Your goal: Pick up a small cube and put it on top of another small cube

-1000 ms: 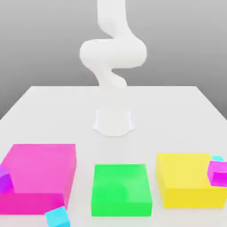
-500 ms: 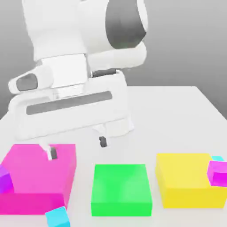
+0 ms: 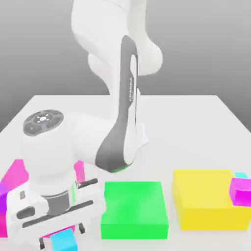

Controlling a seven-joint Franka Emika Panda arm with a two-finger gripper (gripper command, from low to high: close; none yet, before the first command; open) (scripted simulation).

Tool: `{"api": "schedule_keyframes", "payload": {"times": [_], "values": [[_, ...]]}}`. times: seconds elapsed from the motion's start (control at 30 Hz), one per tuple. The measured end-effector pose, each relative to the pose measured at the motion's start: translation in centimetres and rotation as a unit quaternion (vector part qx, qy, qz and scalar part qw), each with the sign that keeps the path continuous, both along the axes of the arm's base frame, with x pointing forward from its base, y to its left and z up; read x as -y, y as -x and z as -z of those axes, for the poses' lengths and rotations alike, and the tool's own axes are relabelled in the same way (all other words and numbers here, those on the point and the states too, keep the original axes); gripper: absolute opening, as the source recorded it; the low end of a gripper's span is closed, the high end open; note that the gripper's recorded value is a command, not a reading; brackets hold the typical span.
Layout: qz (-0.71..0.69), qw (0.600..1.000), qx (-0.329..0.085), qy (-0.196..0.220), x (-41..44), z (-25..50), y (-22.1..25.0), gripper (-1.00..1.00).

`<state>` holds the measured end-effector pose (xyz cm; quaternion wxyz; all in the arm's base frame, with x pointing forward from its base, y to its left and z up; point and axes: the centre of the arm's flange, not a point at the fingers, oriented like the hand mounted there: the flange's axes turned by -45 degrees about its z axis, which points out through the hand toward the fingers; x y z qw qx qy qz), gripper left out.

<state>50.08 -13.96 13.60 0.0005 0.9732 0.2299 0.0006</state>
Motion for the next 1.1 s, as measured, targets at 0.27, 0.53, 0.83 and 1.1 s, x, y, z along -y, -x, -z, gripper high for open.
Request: {"api": "schedule_keyframes", "payload": {"times": [0.27, 0.53, 0.83, 1.1], "values": [[-0.001, 1.000, 0.000, 0.000, 0.0, -2.1, -0.1, -1.00], [-0.073, 0.997, 0.004, 0.003, 7.4, -12.8, 1.4, -1.00], [-0.145, 0.989, 0.000, -0.001, 15.9, -15.6, 5.9, -1.00], [-0.145, 0.989, -0.001, -0.001, 16.0, -13.0, 6.1, 1.00]]}}
